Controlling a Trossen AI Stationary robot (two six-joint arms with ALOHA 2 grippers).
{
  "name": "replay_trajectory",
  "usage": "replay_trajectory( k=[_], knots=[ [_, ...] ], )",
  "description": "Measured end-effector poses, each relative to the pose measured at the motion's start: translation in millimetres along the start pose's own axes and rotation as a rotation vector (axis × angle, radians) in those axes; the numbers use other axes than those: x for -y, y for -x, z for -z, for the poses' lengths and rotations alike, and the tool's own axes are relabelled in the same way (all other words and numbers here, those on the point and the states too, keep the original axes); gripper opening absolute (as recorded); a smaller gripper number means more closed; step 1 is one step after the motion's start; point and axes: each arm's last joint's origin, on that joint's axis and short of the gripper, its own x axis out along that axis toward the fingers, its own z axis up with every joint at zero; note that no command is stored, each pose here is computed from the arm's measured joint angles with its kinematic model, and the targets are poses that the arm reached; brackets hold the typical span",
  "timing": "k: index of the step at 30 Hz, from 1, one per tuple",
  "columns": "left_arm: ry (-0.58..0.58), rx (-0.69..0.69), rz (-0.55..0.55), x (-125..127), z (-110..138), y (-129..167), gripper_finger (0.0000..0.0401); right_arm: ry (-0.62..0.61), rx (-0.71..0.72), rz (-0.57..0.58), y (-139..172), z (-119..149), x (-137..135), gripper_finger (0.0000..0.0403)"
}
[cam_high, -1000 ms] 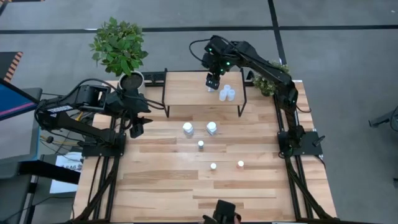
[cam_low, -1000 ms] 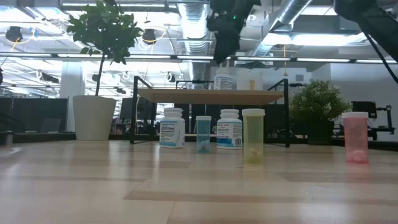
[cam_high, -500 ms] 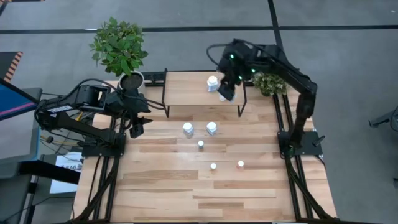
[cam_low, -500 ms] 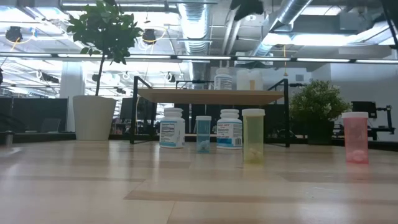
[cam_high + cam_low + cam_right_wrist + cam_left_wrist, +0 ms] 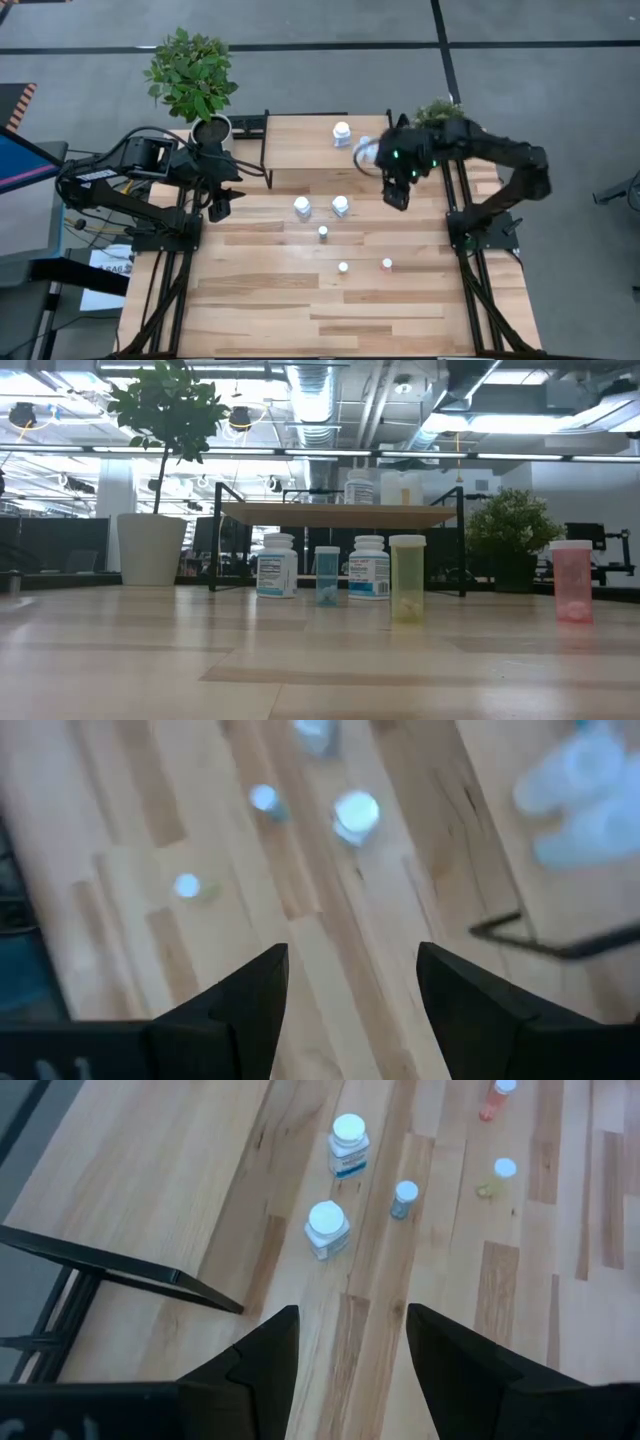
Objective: Pick and place medicine bottles onto shelf by color
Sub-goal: Put the right white blue pill bottle on the shelf
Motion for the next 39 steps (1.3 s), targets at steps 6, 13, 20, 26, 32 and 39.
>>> replay_trajectory(
  k=[6,13,20,26,32,39],
  knots=[
    [-0.012,0.001,-0.002,0.0,-0.1,0.0,0.0174,-0.077,0.13,-0.056,-53.2,21.7,-11.5,0.0244],
    [-0.012,0.002,-0.005,-0.2,-0.2,0.0,0.0174,-0.113,0.221,-0.046,-117.3,20.4,-20.9,0.0244],
    [-0.008,0.003,-0.005,-0.2,-0.3,0.0,0.0174,-0.386,0.207,0.14,-166.5,7.8,-21.9,0.0244],
    [-0.006,0.004,-0.007,-0.3,-0.3,0.0,0.0174,-0.474,0.186,0.155,-195.9,-1.4,-29.8,0.0244],
    [-0.004,0.007,-0.008,-0.3,-0.7,-0.1,0.0174,-0.498,0.213,0.198,-204.2,-14.2,-33.0,0.0244],
    [-0.004,0.007,-0.008,-0.3,-0.7,0.0,0.0174,-0.476,0.236,0.168,-194.0,-21.9,-33.0,0.0244]
  ],
)
